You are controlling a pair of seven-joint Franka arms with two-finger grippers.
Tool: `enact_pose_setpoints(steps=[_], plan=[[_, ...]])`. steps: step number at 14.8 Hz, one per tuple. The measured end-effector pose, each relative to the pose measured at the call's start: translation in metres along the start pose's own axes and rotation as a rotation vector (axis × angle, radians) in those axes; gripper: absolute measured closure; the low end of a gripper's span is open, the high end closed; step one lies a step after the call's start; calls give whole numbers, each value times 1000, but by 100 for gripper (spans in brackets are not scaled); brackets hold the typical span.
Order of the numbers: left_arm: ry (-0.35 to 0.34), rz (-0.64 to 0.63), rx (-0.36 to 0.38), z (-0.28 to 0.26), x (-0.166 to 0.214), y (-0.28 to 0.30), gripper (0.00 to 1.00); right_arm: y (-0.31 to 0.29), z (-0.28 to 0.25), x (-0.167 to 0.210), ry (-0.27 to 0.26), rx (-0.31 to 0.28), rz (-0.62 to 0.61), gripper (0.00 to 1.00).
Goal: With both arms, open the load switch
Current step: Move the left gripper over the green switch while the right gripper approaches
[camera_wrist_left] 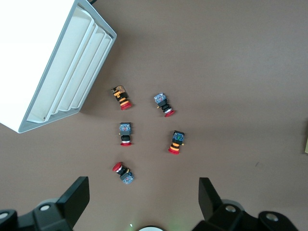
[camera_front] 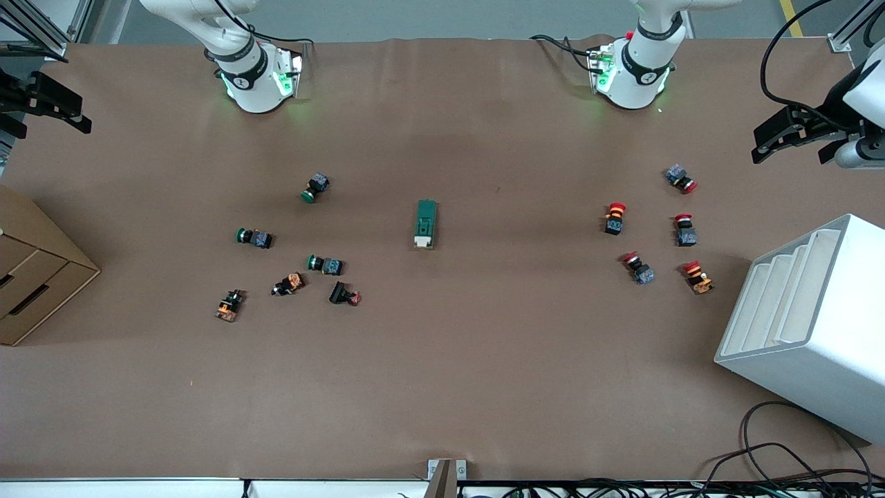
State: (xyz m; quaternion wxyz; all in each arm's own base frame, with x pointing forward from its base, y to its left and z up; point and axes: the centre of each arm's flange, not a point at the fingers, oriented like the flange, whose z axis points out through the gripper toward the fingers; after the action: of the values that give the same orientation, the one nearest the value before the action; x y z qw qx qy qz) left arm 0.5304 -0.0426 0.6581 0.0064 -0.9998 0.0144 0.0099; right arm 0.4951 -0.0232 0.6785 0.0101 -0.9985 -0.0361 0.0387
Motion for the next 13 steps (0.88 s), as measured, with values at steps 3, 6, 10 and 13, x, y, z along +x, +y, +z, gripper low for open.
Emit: enact_pose_setpoints(steps=[3,6,10,13], plan=[[5,10,30,-1,0,4,0,0,0,0,0,0,0,0],[6,18,36,-2,-1,8,0,0,0,0,0,0,0,0],[9,46,38,3,1,43,0,0,-5,0,14,-1,0,0],[32,34,25,24,9,124,0,4,27,21,-54,3,6,0]])
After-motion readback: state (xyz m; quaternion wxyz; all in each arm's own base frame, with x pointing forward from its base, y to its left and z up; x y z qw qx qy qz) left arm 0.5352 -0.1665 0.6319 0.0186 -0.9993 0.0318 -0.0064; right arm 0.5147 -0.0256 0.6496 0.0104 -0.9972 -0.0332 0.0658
